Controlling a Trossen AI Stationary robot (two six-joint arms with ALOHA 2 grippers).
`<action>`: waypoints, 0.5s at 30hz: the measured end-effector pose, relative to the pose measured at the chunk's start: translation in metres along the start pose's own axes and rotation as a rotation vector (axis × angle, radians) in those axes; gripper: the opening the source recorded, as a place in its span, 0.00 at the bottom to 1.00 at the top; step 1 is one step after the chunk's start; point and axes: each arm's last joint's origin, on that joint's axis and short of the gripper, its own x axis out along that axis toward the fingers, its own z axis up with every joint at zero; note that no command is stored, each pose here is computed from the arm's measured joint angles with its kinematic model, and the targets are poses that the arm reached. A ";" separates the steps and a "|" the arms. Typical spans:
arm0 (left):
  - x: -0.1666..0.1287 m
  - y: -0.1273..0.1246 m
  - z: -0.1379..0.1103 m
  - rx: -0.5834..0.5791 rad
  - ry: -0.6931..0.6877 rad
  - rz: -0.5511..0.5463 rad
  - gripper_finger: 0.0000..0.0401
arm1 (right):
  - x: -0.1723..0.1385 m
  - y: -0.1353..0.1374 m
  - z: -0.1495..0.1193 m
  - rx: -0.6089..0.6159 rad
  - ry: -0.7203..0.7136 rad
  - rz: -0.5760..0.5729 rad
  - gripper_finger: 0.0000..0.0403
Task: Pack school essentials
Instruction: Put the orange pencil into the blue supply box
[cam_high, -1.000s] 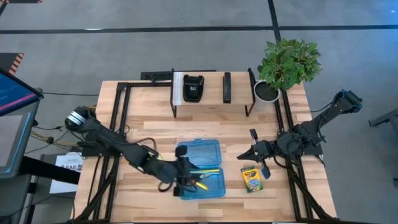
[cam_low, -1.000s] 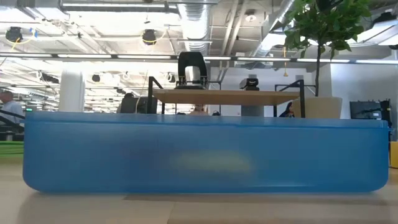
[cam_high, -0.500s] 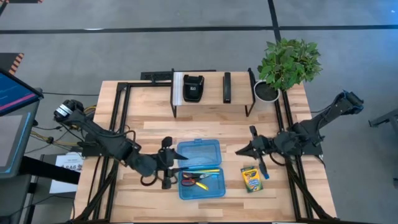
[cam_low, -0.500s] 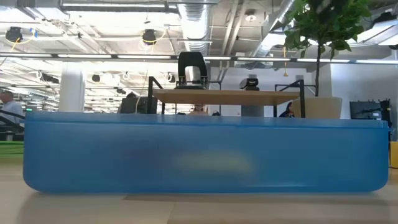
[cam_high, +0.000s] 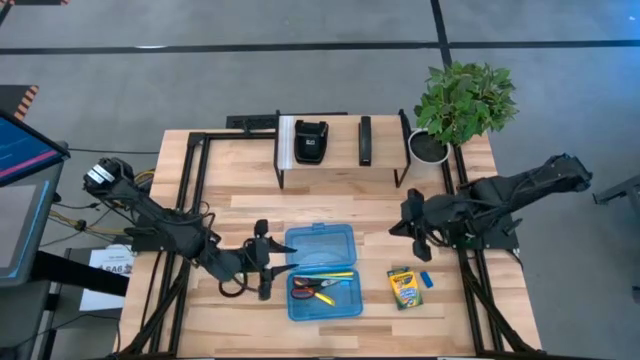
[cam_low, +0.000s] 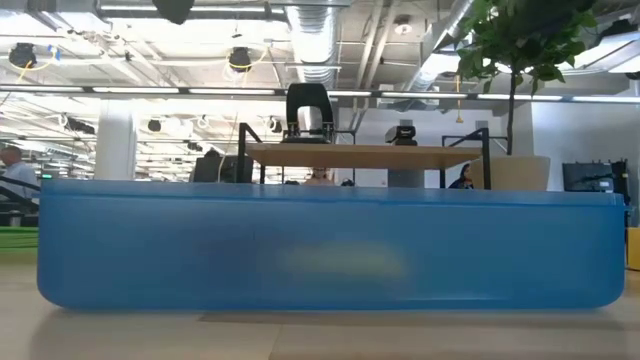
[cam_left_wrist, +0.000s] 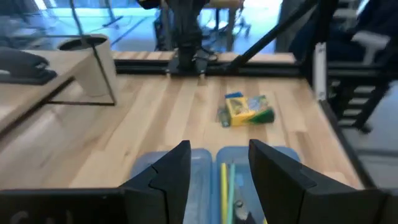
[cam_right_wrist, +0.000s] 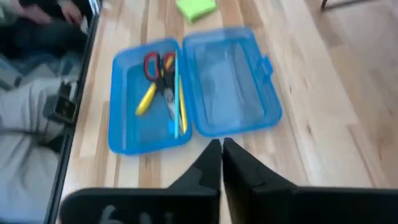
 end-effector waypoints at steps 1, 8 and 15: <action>0.000 0.002 -0.002 -0.019 -0.031 -0.029 0.37 | 0.000 -0.001 0.002 0.002 0.036 -0.007 0.12; -0.011 0.013 -0.005 -0.066 -0.190 -0.130 0.37 | 0.021 -0.008 0.025 0.054 0.384 -0.101 0.22; -0.015 0.007 -0.006 -0.059 -0.188 -0.163 0.37 | 0.060 -0.017 0.023 0.013 0.646 -0.132 0.23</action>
